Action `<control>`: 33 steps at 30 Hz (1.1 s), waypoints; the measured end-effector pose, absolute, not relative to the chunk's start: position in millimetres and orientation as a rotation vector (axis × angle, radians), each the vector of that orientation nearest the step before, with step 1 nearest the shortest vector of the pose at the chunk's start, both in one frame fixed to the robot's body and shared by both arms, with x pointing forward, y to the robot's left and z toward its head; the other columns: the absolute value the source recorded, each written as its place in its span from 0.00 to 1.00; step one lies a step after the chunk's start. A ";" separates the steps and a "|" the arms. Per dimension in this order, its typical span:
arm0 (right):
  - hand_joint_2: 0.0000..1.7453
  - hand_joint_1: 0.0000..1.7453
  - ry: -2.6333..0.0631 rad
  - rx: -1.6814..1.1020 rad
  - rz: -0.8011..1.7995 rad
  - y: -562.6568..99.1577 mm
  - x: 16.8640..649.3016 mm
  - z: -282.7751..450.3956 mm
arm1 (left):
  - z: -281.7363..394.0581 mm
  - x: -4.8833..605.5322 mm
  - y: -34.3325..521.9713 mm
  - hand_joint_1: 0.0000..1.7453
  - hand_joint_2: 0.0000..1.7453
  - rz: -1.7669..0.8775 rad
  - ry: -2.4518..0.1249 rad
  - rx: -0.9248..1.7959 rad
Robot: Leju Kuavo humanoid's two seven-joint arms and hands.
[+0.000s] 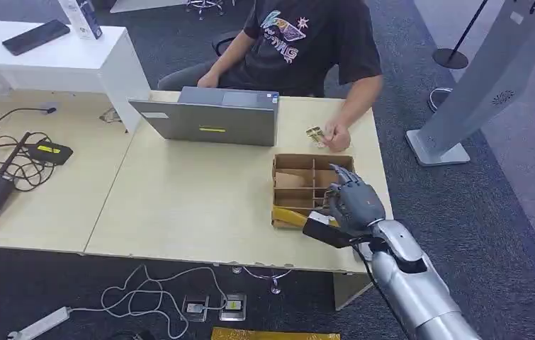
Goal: Pass the card to the sensor for recognition and then transmit it.
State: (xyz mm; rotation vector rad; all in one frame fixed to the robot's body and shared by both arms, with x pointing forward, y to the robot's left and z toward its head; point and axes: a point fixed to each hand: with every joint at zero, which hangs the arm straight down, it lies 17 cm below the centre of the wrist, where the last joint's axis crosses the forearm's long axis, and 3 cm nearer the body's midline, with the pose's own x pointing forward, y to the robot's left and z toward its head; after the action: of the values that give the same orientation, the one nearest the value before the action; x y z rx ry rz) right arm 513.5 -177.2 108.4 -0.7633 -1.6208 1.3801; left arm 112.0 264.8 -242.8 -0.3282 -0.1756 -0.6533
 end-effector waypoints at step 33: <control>1.00 1.00 -1.909 -1.073 1.297 -171.1 614.7 313.9 | -241.5 120.1 262.7 0.00 0.00 -0.696 -0.181 -0.320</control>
State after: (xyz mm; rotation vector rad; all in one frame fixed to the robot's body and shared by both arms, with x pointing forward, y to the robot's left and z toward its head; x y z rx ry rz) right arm 614.7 -171.1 313.9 -1.0727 -1.9085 1.2966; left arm 120.1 262.7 -241.5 -0.3199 -0.1805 -0.6962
